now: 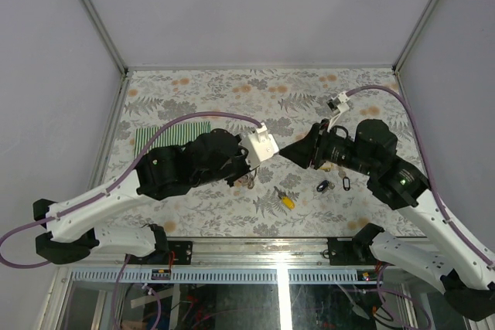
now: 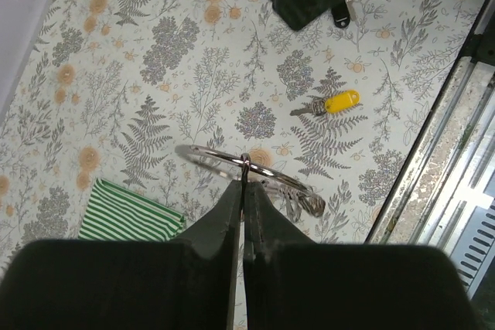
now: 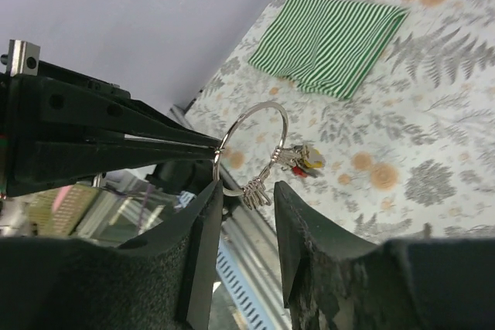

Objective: Put the keys on the keyring

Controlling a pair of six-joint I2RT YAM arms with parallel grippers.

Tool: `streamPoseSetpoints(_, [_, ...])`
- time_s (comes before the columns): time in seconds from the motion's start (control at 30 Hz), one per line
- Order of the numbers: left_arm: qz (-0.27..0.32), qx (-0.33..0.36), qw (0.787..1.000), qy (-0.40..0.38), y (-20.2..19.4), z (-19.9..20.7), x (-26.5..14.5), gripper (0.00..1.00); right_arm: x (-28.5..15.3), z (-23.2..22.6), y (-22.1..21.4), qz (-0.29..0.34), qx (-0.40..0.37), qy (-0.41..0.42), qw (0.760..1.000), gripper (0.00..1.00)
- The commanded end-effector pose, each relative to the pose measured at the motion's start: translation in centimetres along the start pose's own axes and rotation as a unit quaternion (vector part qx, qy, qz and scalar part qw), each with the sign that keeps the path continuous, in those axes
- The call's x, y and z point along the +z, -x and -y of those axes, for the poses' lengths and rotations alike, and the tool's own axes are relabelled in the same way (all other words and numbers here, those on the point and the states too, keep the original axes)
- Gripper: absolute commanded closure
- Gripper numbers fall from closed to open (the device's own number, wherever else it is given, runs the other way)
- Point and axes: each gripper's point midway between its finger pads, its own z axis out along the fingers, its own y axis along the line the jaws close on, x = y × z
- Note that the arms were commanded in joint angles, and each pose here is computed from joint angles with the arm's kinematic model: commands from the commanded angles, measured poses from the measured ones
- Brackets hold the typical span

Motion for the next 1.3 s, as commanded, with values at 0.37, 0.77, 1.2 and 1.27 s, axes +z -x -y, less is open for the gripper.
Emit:
streamPoseSetpoints(0.37, [0.053,-0.016,0.998,-0.015,3.3,0.3,0.1,1.0,2.7,-2.3,-0.9,-0.018,0.117,0.088,0.989,0.55])
streamPoseSetpoints(0.77, [0.056,-0.013,0.998,-0.014,3.6,0.3,0.6,1.0,3.9,-1.3,-2.8,-0.049,0.118,0.079,0.989,0.59])
streamPoseSetpoints(1.2, [0.058,-0.012,0.998,-0.015,3.8,0.3,0.8,1.0,4.3,-1.7,-3.7,-0.066,0.119,0.095,0.986,0.6])
streamPoseSetpoints(1.27, [0.058,-0.011,0.998,-0.015,3.8,0.3,0.9,1.0,4.3,-1.9,-3.6,-0.065,0.118,0.098,0.986,0.6])
